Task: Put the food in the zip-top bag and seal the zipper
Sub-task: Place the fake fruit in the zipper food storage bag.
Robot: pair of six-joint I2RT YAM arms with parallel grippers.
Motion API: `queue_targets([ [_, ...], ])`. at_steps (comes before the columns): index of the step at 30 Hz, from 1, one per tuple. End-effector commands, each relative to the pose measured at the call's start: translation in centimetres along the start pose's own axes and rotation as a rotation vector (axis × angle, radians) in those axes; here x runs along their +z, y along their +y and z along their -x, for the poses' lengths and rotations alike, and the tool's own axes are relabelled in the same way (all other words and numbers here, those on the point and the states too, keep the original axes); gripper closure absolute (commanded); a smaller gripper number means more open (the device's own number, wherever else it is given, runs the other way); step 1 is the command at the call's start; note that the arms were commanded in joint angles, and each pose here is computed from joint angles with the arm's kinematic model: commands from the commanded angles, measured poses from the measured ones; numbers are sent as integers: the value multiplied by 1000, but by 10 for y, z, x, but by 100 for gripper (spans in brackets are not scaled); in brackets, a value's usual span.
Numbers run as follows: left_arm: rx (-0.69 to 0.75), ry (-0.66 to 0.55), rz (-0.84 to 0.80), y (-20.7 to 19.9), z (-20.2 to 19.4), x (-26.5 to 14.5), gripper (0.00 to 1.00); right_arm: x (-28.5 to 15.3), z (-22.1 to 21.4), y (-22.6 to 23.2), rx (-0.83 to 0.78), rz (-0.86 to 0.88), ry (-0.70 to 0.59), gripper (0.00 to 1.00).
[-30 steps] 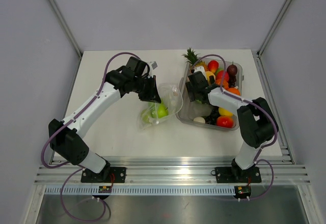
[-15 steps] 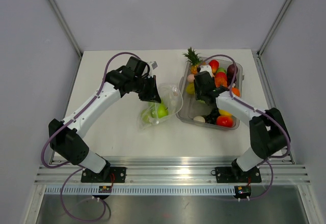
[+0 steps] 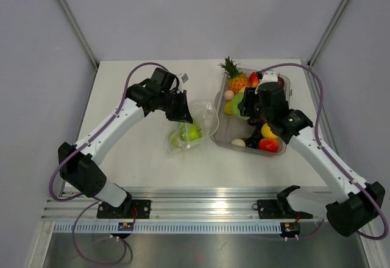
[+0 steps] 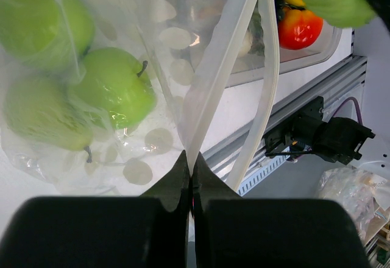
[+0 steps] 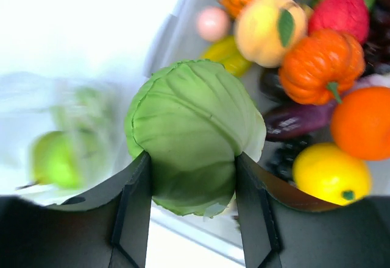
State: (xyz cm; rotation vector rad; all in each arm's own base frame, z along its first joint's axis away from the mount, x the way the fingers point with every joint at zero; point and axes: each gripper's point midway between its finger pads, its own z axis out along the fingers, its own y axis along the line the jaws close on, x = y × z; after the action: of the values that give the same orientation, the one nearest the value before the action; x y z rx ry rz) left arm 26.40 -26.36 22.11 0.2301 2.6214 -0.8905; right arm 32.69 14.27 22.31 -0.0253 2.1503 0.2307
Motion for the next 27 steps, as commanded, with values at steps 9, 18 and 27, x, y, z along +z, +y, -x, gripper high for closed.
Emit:
queue_targets([
  [9,44,-76,-2,-8,15,-16,100,-85,48,131,117,456,-102,57],
  [18,48,-83,-24,-14,11,-26,100,-23,11,154,131,405,13,56],
  [27,58,-94,-44,-19,9,-34,100,8,5,168,101,367,85,11],
])
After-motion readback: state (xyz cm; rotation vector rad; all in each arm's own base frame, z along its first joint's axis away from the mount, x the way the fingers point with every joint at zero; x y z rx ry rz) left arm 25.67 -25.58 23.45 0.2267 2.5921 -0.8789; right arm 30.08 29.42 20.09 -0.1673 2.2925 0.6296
